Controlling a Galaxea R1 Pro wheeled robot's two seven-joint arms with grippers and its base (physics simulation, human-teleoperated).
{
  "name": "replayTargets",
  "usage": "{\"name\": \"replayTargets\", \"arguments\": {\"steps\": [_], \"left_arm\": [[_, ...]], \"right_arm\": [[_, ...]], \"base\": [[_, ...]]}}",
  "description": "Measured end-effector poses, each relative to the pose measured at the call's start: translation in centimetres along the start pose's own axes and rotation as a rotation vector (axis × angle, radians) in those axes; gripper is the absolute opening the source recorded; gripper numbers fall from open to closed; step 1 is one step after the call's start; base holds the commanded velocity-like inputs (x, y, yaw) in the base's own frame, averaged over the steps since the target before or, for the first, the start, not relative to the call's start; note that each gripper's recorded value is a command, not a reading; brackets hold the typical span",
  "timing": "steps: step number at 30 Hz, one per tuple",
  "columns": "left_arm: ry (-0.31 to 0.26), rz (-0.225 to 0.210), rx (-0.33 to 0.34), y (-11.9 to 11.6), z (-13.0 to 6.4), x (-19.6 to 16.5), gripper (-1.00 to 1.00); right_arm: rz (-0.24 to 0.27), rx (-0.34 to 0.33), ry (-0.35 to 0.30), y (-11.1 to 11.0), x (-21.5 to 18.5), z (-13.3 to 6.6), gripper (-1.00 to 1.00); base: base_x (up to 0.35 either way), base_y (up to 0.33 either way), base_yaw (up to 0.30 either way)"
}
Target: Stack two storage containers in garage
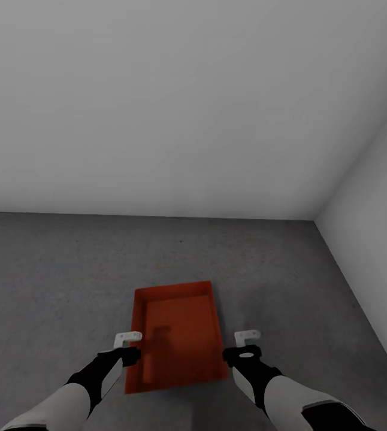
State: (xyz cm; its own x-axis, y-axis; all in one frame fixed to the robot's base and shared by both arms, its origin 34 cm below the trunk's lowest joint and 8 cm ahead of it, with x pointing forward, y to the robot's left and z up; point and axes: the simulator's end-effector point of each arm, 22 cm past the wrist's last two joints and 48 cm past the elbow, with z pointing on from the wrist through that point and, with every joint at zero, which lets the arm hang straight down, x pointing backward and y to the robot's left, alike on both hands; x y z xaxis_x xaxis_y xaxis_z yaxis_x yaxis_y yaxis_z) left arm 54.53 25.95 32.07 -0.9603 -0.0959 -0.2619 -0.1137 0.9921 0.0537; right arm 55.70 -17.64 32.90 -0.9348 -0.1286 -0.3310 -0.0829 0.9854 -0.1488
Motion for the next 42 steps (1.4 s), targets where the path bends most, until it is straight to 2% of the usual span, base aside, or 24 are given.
{"name": "replayTargets", "arguments": {"steps": [13,42], "left_arm": [[-0.005,-0.001,-0.003,0.0,0.0,-0.1,1.00],[-0.021,0.000,-0.006,0.3,-5.6,-3.0,1.00]], "right_arm": [[0.001,0.001,0.000,0.0,0.0,0.0,1.00],[0.006,0.004,-0.018,-1.1,-3.3,-5.3,1.00]], "base": [[0.000,0.000,0.000],[0.000,0.000,0.000]]}}
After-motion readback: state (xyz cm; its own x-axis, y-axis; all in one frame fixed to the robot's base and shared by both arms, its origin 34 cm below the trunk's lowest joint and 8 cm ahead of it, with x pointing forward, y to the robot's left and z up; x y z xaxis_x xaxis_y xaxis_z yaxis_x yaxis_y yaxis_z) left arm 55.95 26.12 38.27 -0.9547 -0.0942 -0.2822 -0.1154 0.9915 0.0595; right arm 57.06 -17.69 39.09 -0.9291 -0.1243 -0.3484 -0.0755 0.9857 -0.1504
